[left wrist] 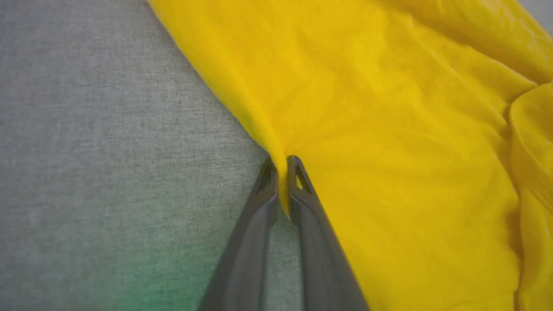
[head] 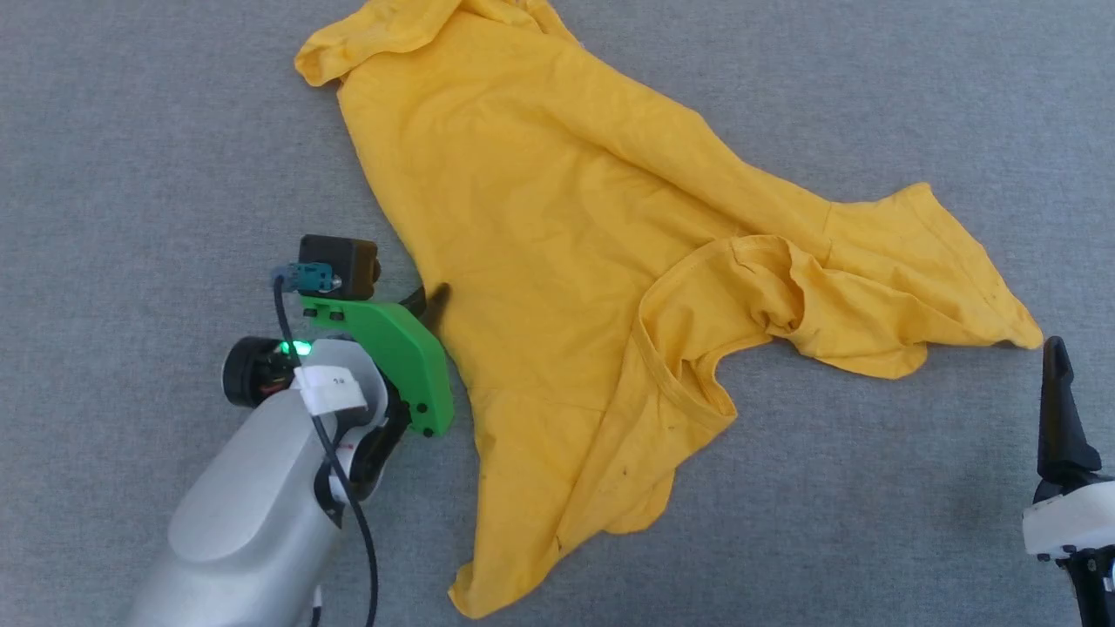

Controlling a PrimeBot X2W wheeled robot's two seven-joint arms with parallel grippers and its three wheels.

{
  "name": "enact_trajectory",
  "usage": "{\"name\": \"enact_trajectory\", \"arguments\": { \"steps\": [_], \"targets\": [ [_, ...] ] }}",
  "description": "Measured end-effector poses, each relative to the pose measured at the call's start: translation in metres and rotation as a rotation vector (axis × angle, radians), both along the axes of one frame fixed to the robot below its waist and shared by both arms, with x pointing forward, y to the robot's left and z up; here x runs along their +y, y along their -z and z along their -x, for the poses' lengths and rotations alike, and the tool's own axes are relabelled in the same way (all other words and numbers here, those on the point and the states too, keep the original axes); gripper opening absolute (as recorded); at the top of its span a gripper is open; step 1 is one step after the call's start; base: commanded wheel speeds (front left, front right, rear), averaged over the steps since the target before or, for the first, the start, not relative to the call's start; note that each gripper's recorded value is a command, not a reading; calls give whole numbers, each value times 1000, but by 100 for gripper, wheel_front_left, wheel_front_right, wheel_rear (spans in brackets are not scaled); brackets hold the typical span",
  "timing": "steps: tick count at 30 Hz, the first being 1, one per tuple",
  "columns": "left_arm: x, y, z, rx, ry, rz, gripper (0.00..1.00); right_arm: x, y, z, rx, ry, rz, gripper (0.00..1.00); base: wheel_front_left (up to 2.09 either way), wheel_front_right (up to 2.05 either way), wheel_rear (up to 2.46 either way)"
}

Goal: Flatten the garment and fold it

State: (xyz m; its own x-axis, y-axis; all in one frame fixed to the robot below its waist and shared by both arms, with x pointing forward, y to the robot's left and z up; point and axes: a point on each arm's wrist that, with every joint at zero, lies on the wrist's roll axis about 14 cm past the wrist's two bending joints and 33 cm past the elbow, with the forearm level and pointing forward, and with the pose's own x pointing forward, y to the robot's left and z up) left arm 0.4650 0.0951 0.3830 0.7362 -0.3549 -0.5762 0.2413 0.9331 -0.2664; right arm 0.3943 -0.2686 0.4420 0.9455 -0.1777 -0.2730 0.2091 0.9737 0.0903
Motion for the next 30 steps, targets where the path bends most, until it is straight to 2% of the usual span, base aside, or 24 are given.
{"name": "enact_trajectory", "arguments": {
  "steps": [4, 9, 12, 15, 18, 19, 20, 21, 27, 30],
  "targets": [
    [15, -10, -19, -78, -33, -49, 0, -2, 1, 0, 4, 6, 4, 100, 0, 0, 0],
    [52, -65, -75, -304, -140, -123, 0, -1, 7, -2, 18, 2, 3, 100, 0, 0, 0],
    [63, -86, -95, -399, -181, -160, 0, 1, 11, -4, 27, -4, 0, 100, 0, 0, 0],
    [70, -82, -103, -411, -193, -201, 0, 4, 14, -6, 34, -11, -4, 100, 0, 0, 0],
    [73, -58, -100, -343, -195, -223, 0, 5, 16, -8, 35, -13, -5, 100, 0, 0, 0],
    [72, -51, -98, -324, -198, -221, 26, 5, 16, -8, 36, -13, -6, 100, 0, 0, 0],
    [71, -48, -98, -320, -200, -218, 38, 5, 16, -8, 36, -14, -6, 100, 0, 0, 0],
    [69, -44, -98, -315, -202, -207, 100, 5, 16, -8, 36, -14, -7, 100, 0, 0, 0],
    [58, -61, -99, -390, -222, -91, 100, 3, 13, -5, 30, -8, -9, 100, 0, 0, 0],
    [56, -93, -96, -513, -238, -35, 100, 3, 6, -4, 11, -7, -11, 100, 0, 0, 0]
  ]
}}
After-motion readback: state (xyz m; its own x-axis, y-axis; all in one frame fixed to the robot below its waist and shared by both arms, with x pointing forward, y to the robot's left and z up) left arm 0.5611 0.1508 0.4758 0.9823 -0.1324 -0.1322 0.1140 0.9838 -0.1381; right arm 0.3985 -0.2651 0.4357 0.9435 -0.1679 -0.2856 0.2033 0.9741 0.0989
